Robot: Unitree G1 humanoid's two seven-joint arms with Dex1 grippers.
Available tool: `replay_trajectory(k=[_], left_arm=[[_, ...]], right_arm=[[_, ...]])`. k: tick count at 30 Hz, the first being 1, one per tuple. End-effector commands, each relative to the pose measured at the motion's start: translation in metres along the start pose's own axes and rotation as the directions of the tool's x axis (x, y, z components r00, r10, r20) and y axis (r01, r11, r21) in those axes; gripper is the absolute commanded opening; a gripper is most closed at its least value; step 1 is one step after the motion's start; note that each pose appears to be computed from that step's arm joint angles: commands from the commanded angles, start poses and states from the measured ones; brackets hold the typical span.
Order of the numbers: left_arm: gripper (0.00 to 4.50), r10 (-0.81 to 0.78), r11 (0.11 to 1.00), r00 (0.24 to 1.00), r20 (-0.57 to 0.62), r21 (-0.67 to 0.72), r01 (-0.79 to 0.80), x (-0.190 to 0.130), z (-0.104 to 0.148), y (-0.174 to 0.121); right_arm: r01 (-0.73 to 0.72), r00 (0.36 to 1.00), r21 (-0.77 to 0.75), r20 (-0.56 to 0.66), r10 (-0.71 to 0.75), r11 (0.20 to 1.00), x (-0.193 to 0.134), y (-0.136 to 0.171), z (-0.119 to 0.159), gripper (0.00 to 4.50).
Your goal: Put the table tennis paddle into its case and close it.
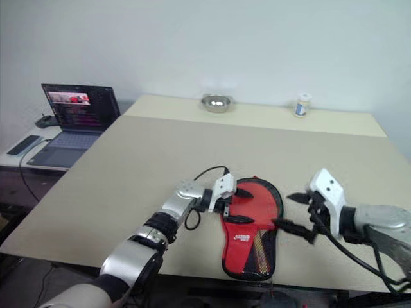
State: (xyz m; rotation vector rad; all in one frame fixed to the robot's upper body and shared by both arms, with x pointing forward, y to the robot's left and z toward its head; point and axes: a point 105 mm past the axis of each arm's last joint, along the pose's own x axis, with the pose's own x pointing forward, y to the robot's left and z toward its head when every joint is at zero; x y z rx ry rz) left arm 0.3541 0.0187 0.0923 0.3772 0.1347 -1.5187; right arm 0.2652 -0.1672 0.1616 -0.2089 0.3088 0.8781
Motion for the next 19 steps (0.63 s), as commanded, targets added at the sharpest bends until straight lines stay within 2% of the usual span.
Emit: replay_trajectory(k=[1,6,11,16,19], left_arm=[[4.50,0.126,0.992,0.988,0.091,0.019,-0.128,-0.031,0.032,0.019],[4.50,0.202,0.979,0.972,0.120,-0.026,-0.201,-0.066,0.038,0.006],[4.50,0.198,0.980,0.975,0.101,-0.051,-0.194,-0.070,0.036,-0.013],[4.50,0.216,0.973,0.975,0.045,-0.095,-0.211,-0.078,0.017,-0.020],[4.50,0.252,0.964,0.966,0.058,-0.098,-0.246,-0.076,0.020,-0.011]], right_arm=[[0.017,0.989,-0.057,0.148,-0.009,0.998,0.015,-0.021,0.009,4.48],[0.023,0.980,-0.095,0.198,-0.004,0.995,0.022,-0.049,0.004,4.48],[-0.005,0.984,-0.102,0.179,0.023,0.995,0.001,-0.067,0.004,4.48],[-0.033,0.986,-0.117,0.156,0.051,0.993,-0.001,-0.056,0.005,4.48],[-0.027,0.991,-0.103,0.130,0.040,0.994,-0.007,-0.054,-0.002,4.48]])
